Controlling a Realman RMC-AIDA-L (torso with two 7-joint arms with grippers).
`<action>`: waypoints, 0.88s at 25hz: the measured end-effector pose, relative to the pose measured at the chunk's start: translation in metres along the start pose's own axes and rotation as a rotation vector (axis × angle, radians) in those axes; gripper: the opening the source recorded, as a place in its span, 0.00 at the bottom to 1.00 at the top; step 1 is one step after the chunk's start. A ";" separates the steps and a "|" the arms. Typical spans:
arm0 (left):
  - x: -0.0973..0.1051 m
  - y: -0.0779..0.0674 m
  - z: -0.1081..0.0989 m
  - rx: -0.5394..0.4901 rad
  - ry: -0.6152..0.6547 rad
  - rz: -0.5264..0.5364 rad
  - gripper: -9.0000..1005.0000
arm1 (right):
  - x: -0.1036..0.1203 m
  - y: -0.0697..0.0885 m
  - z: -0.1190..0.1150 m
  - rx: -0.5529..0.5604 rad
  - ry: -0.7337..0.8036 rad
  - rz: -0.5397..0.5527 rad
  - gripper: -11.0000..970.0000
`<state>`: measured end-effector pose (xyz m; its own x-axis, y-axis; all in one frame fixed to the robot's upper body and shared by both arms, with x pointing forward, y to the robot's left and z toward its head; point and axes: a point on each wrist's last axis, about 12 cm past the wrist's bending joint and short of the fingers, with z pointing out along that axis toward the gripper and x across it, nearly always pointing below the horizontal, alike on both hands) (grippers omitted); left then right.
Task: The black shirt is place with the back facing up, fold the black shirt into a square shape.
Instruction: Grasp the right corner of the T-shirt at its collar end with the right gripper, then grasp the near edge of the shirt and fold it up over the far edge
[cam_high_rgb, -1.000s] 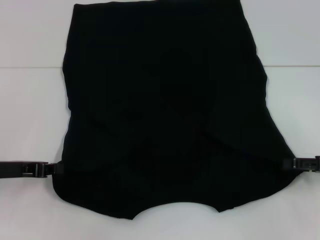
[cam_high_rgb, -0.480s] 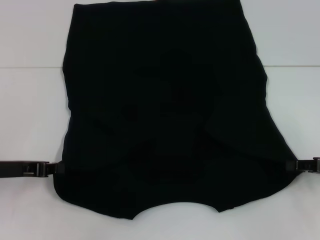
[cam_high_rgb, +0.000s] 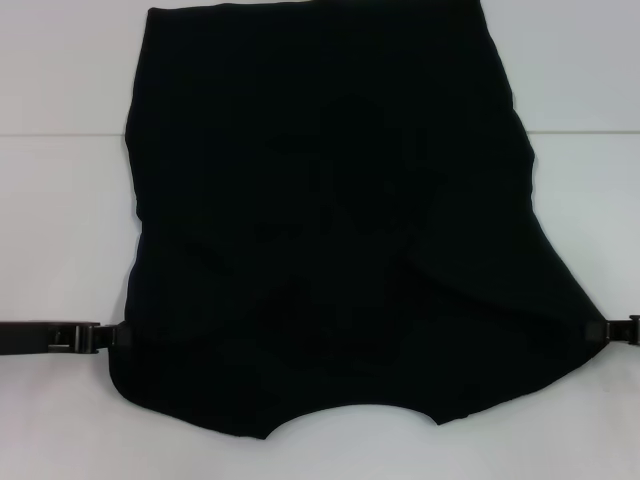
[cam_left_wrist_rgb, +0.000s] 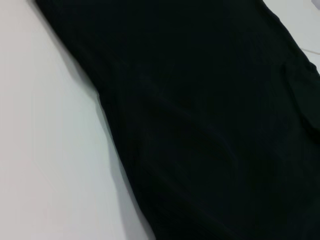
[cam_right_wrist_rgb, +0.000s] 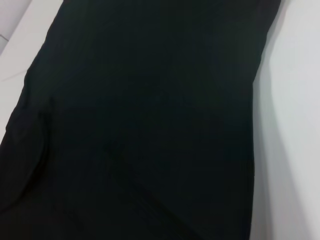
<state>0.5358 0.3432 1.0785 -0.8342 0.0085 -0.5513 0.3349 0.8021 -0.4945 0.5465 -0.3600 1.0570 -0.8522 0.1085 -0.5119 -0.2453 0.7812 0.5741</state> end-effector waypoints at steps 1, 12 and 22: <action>0.000 0.000 0.000 0.002 -0.001 0.001 0.03 | 0.002 -0.001 -0.001 -0.002 0.000 0.001 0.17; 0.010 0.000 -0.025 0.095 -0.027 -0.054 0.03 | 0.034 -0.014 -0.040 -0.072 -0.030 0.023 0.06; 0.034 -0.009 -0.042 0.220 0.044 -0.076 0.03 | 0.069 -0.022 -0.077 -0.088 -0.045 0.042 0.06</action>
<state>0.4863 0.3614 1.0922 -0.8772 -0.0168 -0.4799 0.3544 0.6518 -0.6706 0.4582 -0.4172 1.0580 -0.8411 0.1691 -0.5137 -0.2516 0.7185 0.6484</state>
